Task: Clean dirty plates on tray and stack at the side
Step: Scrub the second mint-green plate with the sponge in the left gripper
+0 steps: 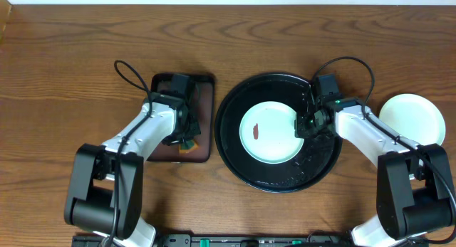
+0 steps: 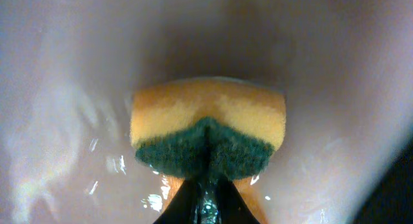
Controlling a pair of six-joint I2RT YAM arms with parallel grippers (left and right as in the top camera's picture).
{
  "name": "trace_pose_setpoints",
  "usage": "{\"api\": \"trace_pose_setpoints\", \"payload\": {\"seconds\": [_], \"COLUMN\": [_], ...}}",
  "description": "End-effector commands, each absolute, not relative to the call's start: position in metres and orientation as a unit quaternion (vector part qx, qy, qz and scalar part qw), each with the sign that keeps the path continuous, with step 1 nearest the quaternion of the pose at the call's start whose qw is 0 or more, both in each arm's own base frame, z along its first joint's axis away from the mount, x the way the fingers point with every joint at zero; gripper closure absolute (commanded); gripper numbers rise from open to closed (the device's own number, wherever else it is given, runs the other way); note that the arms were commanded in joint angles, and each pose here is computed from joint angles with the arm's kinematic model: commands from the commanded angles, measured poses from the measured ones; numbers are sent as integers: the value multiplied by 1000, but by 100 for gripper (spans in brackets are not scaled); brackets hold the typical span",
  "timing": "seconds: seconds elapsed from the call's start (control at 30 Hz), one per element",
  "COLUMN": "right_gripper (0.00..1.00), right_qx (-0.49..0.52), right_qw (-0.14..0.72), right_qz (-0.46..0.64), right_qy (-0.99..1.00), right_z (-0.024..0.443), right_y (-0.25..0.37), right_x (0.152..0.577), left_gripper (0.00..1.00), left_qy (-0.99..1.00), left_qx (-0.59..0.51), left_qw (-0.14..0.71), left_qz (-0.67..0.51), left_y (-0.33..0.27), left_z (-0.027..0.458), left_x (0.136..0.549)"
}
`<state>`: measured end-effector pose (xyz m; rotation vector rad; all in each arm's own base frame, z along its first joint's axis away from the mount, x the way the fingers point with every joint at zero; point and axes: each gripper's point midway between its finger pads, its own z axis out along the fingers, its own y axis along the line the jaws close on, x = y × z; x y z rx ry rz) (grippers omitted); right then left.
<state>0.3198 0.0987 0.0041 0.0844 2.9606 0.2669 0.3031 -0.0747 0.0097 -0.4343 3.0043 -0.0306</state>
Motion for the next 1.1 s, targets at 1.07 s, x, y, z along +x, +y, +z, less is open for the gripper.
{"api": "trace_pose_setpoints", "payload": {"seconds": [1.07], "right_gripper": [99], "right_qx": [32], "right_qw": [85], "right_qz": [37], "right_qy": [995], "right_z": [-2], "right_y": [79], "right_x": [316], "left_gripper": [93], "left_qy": [990], "left_qx": [-14], "left_qw": [58], "left_qz": [-126], "left_y": [-257], "left_z": [-31], "left_x": [314]}}
